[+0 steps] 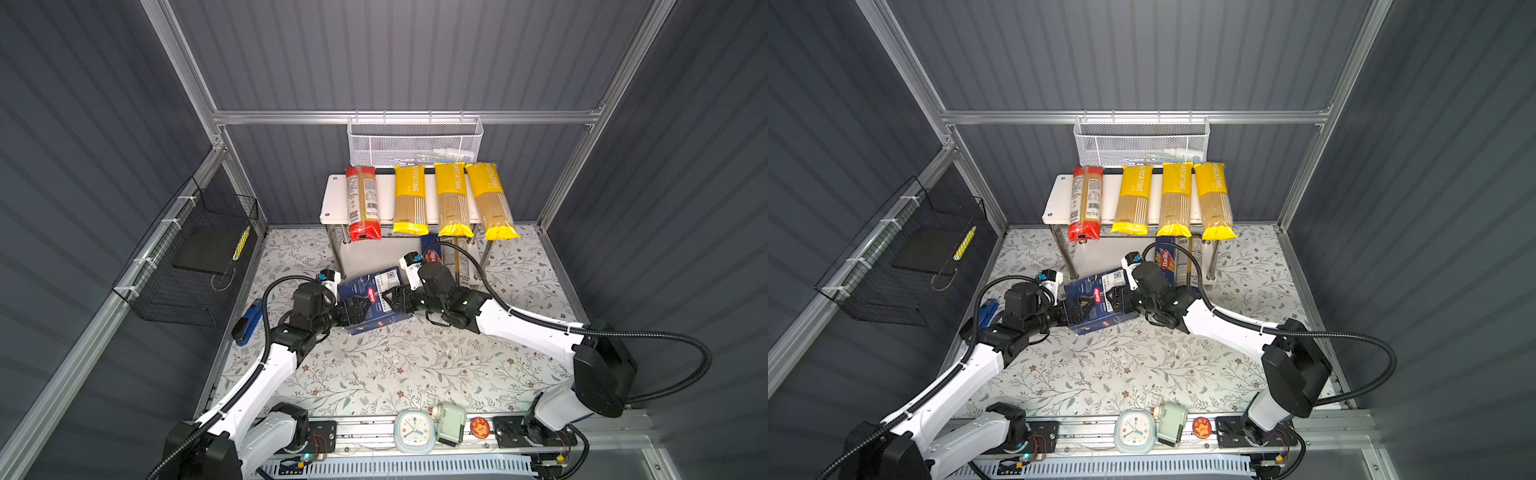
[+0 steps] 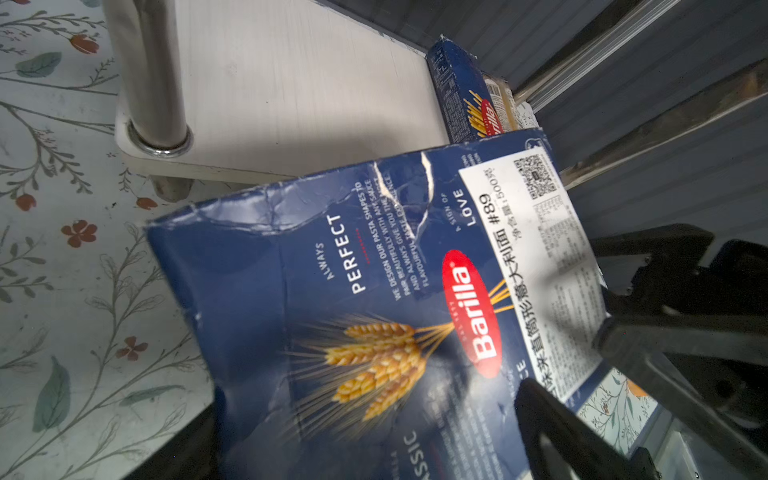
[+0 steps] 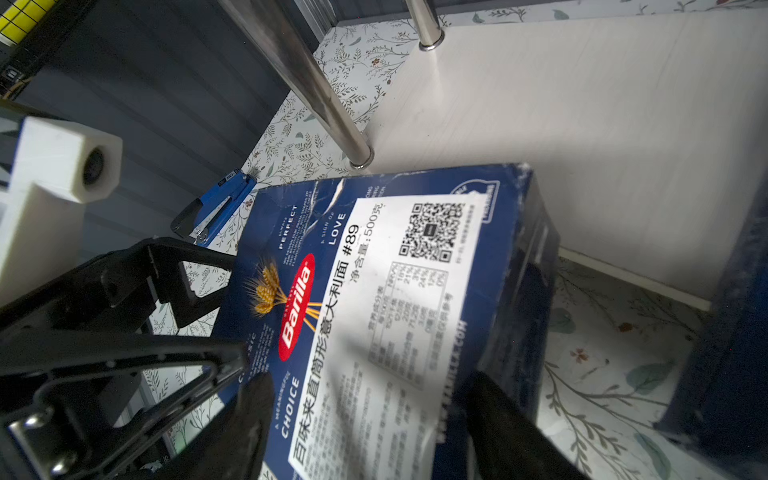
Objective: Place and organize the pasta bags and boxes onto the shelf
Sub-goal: 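Lift and carry the wide box with both grippers toward the lower shelf tier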
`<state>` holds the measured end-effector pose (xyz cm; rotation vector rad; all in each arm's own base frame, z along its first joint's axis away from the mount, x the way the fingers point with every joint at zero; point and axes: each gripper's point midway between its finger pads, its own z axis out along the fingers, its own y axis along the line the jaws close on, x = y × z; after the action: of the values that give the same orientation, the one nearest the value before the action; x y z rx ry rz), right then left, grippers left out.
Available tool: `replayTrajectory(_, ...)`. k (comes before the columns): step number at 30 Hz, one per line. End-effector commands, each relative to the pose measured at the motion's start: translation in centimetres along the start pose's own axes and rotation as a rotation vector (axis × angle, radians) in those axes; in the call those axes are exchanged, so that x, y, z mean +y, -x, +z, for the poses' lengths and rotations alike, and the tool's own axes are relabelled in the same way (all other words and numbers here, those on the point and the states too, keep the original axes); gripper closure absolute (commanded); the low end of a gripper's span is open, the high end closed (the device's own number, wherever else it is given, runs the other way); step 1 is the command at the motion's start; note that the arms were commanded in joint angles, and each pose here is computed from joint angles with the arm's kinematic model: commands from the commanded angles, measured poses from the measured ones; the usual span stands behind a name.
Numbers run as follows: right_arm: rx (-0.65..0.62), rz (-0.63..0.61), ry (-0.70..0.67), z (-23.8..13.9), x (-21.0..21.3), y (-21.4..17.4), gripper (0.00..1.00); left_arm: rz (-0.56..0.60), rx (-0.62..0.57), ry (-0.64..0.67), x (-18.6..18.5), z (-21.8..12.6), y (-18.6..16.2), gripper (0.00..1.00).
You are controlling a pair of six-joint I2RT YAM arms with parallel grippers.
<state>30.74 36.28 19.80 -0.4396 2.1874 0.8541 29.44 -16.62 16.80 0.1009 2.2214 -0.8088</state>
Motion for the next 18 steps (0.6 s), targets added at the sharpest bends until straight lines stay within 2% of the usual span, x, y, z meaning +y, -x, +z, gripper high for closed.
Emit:
replayTrajectory(1,-0.061,-0.048,0.212,-0.3,5.2,1.6,0.25,0.164,-0.161,-0.251,-6.9,-1.4,5.6,0.01)
replayTrajectory(18,-0.082,0.003,0.175,0.6,2.5,1.8,0.24,0.179,-0.199,-0.227,-6.4,0.9,7.7,0.01)
